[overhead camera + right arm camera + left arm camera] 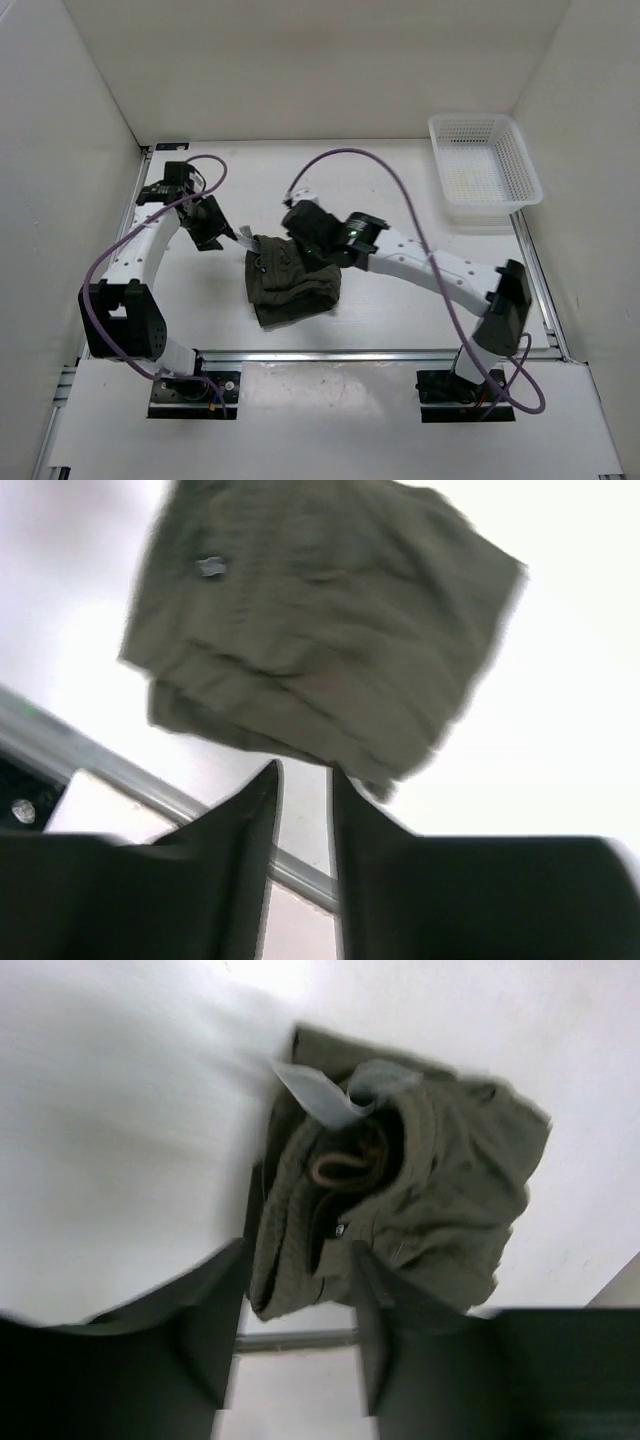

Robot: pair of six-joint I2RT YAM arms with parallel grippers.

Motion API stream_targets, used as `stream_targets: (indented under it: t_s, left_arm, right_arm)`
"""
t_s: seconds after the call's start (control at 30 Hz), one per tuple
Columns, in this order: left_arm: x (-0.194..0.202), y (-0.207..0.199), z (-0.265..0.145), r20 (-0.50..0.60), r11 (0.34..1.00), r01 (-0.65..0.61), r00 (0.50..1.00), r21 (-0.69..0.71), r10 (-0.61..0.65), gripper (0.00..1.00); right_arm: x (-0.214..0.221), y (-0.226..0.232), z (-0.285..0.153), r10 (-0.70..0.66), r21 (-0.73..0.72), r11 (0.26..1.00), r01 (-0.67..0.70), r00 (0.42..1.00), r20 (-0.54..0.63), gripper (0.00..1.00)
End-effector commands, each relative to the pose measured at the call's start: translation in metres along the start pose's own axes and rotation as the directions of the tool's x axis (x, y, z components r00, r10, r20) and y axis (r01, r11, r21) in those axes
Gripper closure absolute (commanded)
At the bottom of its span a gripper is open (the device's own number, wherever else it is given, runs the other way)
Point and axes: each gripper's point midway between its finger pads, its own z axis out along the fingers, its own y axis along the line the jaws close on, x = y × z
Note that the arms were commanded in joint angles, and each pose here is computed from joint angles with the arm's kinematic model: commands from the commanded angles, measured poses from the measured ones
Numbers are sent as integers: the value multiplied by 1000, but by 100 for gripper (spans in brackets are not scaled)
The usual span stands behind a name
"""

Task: Fold and stack the shorts
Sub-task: Fold the shorts

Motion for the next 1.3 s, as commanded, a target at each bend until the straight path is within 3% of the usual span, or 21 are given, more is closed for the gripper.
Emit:
stream_targets:
  t_s: [0.0, 0.07, 0.1, 0.13, 0.2, 0.33, 0.47, 0.57, 0.67, 0.83, 1.17, 1.27]
  left_arm:
    - [36, -21, -4, -63, 993, -77, 995, 90, 82, 40]
    - [52, -23, 8, -105, 990, -101, 988, 95, 111, 31]
    - [61, -30, 11, -118, 987, -123, 984, 105, 136, 28]
    - [67, -32, 17, -136, 985, -137, 979, 104, 151, 16]
    - [74, -35, 28, -163, 985, -148, 973, 90, 162, 4]
    - [76, -45, 44, -180, 981, -177, 965, 78, 189, 1]
    - [92, -44, 70, -258, 976, -210, 942, 48, 215, 17]
    - [98, -44, 80, -289, 976, -212, 933, 44, 216, 47]
    - [99, -42, 83, -298, 977, -210, 931, 38, 212, 90]
    - [84, -59, 59, -212, 972, -218, 949, 83, 231, 90]
    - [81, -62, 52, -200, 974, -213, 954, 80, 225, 90]
    - [81, -62, 53, -207, 975, -211, 953, 74, 222, 90]
  right_arm:
    - [8, -41, -5, 163, 6, 987, -163, 987, 8, 73]
    - [18, -49, 0, 201, -16, 979, -202, 979, -19, 68]
    - [23, -58, 2, 222, -14, 975, -223, 974, -39, 55]
    - [38, -62, 8, 236, -7, 971, -237, 968, -81, 50]
    - [45, -64, 11, 269, -39, 961, -275, 956, -119, 36]
    - [58, -60, 18, 311, -115, 936, -333, 934, -177, 31]
    - [66, -60, 18, 242, -125, 955, -268, 952, -190, 28]
    - [76, -57, 18, 148, -122, 977, -174, 970, -193, 23]
    - [89, -56, 21, 74, -86, 992, -92, 979, -191, 22]
    - [93, -63, 42, 36, -21, 999, -40, 987, -159, 27]
    - [87, -61, 78, 30, 7, 1000, -29, 992, -125, 40]
    - [85, -73, 82, 76, 89, 994, -67, 992, -101, 69]
